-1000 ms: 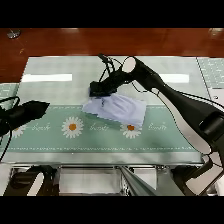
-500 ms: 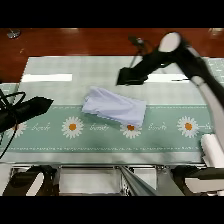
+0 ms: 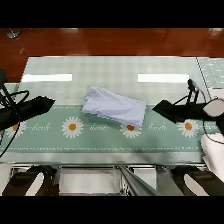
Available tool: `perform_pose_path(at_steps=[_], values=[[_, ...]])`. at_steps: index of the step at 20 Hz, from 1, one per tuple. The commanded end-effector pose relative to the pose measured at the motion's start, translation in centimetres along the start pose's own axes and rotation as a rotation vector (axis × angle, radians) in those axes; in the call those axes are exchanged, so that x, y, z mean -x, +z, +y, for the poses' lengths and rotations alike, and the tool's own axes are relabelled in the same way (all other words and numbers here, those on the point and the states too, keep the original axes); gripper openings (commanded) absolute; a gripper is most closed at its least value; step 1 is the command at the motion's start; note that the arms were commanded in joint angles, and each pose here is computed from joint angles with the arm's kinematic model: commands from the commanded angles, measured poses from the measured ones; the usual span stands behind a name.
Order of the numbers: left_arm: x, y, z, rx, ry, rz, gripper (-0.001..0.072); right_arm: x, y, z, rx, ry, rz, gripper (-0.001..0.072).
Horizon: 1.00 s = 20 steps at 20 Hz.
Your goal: Fold the shirts.
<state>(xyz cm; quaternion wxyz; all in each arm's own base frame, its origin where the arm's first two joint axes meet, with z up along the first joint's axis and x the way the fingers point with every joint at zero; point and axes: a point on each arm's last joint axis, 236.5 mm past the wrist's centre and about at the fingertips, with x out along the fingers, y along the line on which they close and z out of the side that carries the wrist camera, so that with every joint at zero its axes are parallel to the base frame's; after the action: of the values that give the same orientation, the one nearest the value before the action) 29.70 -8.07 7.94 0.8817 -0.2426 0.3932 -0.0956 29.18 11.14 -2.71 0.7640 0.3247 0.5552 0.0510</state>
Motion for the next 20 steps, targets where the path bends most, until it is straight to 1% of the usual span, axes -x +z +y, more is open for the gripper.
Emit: perform_pose_path(at_steps=[1, 3, 5, 7, 8, 11, 12, 13, 14, 16, 17, 20], values=[[-0.5, 0.0, 0.3, 0.006, 0.007, 0.008, 0.0023, -3.9, -0.5, -1.1, -0.102, 0.037, -0.036, 0.0625], [-0.7, -0.1, 0.4, 0.010, 0.009, 0.014, 0.0023, -5.9, 0.0, -0.9, -0.096, 0.033, 0.025, 0.0625], [-0.8, -0.1, 0.2, 0.019, 0.000, 0.016, 0.0023, -7.7, -1.2, -0.4, -0.059, 0.040, 0.161, 0.0625], [-0.8, -0.1, 0.2, 0.020, -0.001, 0.016, 0.0023, -8.8, -2.8, 1.5, 0.003, 0.130, 0.304, 0.0622], [-0.8, -0.1, 0.2, 0.020, -0.001, 0.015, 0.0023, -9.3, -2.9, 2.5, 0.000, 0.177, 0.334, 0.0621], [-0.8, -0.1, 0.1, 0.022, -0.004, 0.016, 0.0023, -10.9, -2.6, 3.8, -0.014, 0.207, 0.368, 0.0608], [-0.8, -0.1, 0.1, 0.022, -0.004, 0.016, 0.0023, -11.3, -3.0, 4.3, 0.004, 0.209, 0.383, 0.0470], [-0.8, -0.1, 0.1, 0.025, -0.007, 0.016, 0.0023, -11.3, -3.1, 5.2, 0.027, 0.221, 0.394, 0.0160], [-0.8, -0.1, 0.0, 0.027, -0.010, 0.016, 0.0023, -10.9, -2.9, 7.1, 0.074, 0.263, 0.392, 0.0027], [-0.8, -0.1, 0.0, 0.028, -0.011, 0.016, 0.0023, -8.6, -0.6, 11.8, 0.189, 0.359, 0.355, 0.0026], [-0.8, -0.1, 0.0, 0.028, -0.011, 0.016, 0.0023, -7.0, 1.3, 13.9, 0.263, 0.381, 0.311, 0.0026], [-0.8, -0.1, -0.1, 0.032, -0.015, 0.016, 0.0023, -1.0, 7.8, 19.2, 0.442, 0.329, 0.138, 0.0026]])
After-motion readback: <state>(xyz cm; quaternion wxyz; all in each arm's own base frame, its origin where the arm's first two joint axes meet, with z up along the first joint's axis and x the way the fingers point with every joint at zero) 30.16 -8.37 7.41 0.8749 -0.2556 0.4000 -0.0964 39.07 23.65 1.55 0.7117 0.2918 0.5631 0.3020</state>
